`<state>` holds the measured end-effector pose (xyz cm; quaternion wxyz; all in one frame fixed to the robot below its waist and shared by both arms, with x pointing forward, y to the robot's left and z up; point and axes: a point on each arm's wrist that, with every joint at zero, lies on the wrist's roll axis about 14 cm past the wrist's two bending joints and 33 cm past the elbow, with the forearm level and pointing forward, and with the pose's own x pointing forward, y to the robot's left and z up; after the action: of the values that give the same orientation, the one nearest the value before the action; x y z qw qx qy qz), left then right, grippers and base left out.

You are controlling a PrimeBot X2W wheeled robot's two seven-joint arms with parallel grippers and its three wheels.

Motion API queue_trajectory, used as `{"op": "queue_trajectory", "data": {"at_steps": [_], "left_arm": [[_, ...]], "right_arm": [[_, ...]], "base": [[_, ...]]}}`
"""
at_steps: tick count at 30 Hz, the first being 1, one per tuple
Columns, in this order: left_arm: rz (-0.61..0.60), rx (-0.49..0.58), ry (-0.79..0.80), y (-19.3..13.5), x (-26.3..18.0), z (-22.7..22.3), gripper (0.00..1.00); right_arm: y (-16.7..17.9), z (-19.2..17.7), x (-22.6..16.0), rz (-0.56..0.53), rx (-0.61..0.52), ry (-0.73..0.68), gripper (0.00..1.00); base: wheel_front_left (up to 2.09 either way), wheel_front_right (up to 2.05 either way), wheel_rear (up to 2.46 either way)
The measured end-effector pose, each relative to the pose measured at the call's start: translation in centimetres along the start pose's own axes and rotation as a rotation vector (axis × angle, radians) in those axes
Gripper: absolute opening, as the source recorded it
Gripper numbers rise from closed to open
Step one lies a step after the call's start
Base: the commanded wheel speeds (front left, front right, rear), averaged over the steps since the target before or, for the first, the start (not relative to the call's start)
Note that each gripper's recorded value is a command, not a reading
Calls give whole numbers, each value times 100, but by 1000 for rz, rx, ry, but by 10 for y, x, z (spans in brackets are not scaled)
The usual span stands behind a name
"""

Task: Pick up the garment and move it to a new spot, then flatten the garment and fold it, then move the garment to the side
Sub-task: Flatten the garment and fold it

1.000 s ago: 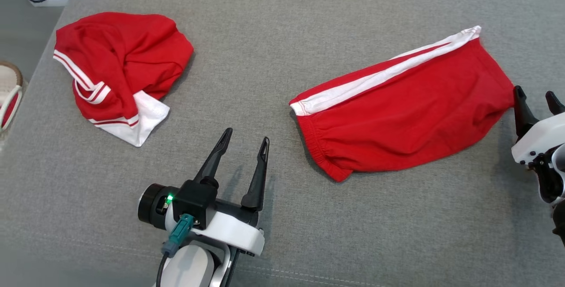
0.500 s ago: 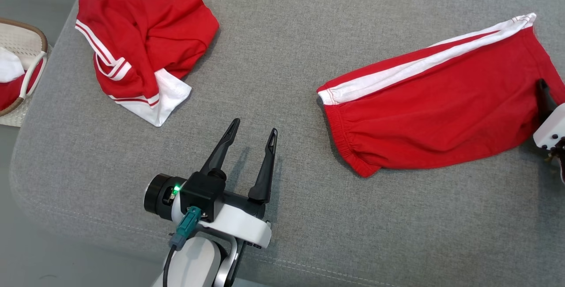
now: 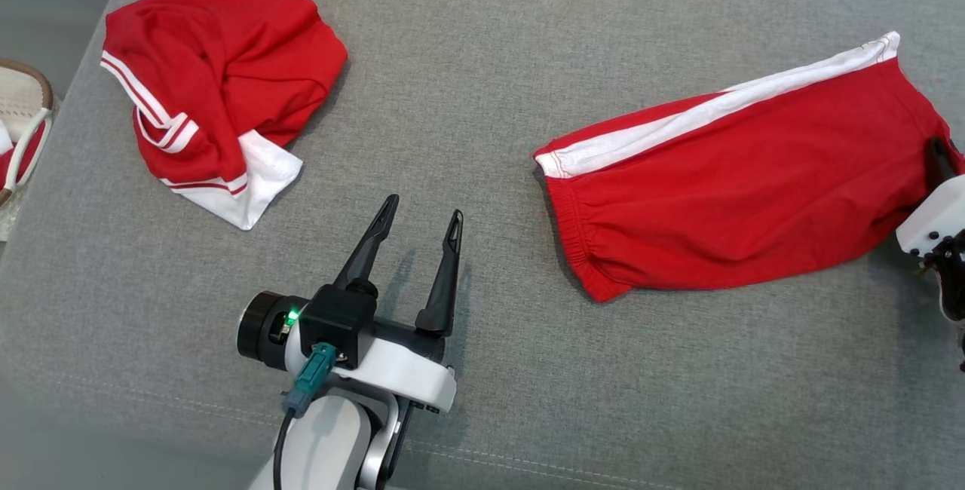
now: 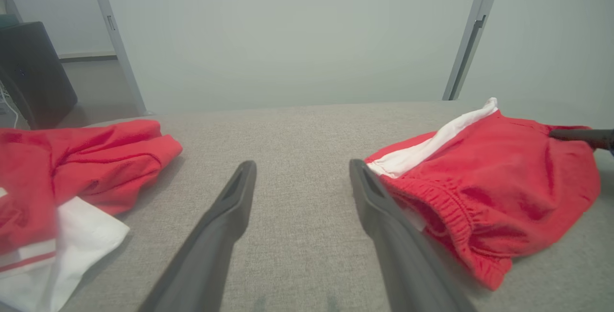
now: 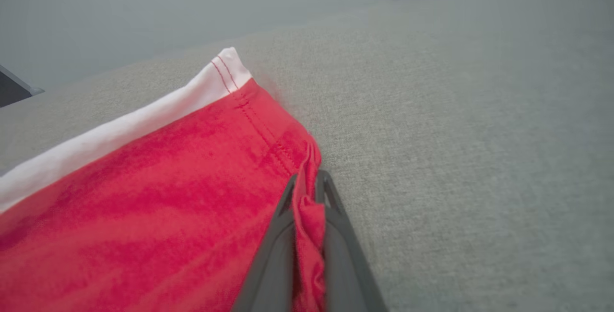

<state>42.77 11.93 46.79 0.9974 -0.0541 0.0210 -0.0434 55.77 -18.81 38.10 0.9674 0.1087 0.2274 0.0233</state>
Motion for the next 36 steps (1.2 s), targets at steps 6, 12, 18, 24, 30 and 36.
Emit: {"op": "queue_trajectory", "data": {"at_steps": [6,12,18,24,30,36], "left_arm": [[-14,-6,-20,-6,2,7,100],[-33,-16,-26,-14,0,9,100],[-49,-19,-35,-21,-1,11,100],[-83,-27,-35,-32,0,11,100],[-99,-30,-42,-36,0,13,100],[-98,-27,-52,-35,-1,17,100]], "right_arm": [[-17,-6,-19,-49,40,-23,0],[-44,3,-42,-107,51,-79,0],[-68,-9,-76,-169,52,-123,0],[-73,-35,-102,-225,78,-132,0],[-73,-38,-112,-258,61,-153,0],[-62,-17,-112,-244,23,-220,0]], "base": [[0,0,0],[0,0,0],[0,0,0],[0,0,0],[0,0,0],[0,0,0]]}}
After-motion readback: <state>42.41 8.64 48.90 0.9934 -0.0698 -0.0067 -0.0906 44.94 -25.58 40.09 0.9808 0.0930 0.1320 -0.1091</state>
